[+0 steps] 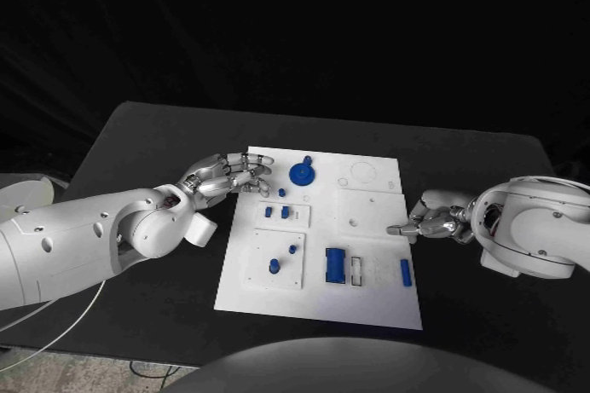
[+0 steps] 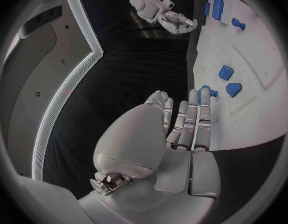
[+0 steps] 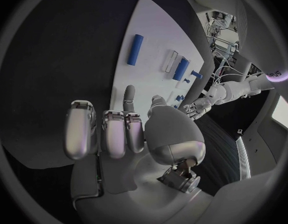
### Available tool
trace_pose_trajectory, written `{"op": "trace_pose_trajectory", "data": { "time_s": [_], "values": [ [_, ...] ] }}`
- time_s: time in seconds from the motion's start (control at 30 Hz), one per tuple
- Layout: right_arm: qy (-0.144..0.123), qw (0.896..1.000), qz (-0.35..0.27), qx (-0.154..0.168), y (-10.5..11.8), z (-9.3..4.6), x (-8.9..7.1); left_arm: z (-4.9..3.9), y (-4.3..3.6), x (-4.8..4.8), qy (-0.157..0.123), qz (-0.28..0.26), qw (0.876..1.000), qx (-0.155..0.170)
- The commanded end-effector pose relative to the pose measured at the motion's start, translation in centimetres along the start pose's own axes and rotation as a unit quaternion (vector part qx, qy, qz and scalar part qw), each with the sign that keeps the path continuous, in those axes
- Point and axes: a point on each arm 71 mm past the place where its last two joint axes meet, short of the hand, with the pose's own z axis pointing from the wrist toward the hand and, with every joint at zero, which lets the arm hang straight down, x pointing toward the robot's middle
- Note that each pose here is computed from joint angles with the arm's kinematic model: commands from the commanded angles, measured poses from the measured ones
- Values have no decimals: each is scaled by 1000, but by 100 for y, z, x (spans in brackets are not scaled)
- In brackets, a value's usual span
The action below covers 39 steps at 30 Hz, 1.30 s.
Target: Assemble the parts on the task board
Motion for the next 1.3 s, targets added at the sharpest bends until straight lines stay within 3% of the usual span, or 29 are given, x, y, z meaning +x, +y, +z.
{"op": "trace_pose_trajectory", "data": {
  "time_s": [0.03, 1.3],
  "values": [
    [-6, 998, -61, 19, -41, 5, 32, 3, -3, 19, 7, -5, 1000, 2],
    [36, 996, -83, 13, -17, 40, 466, 0, 15, 15, 10, -6, 1000, -6]
  ]
}}
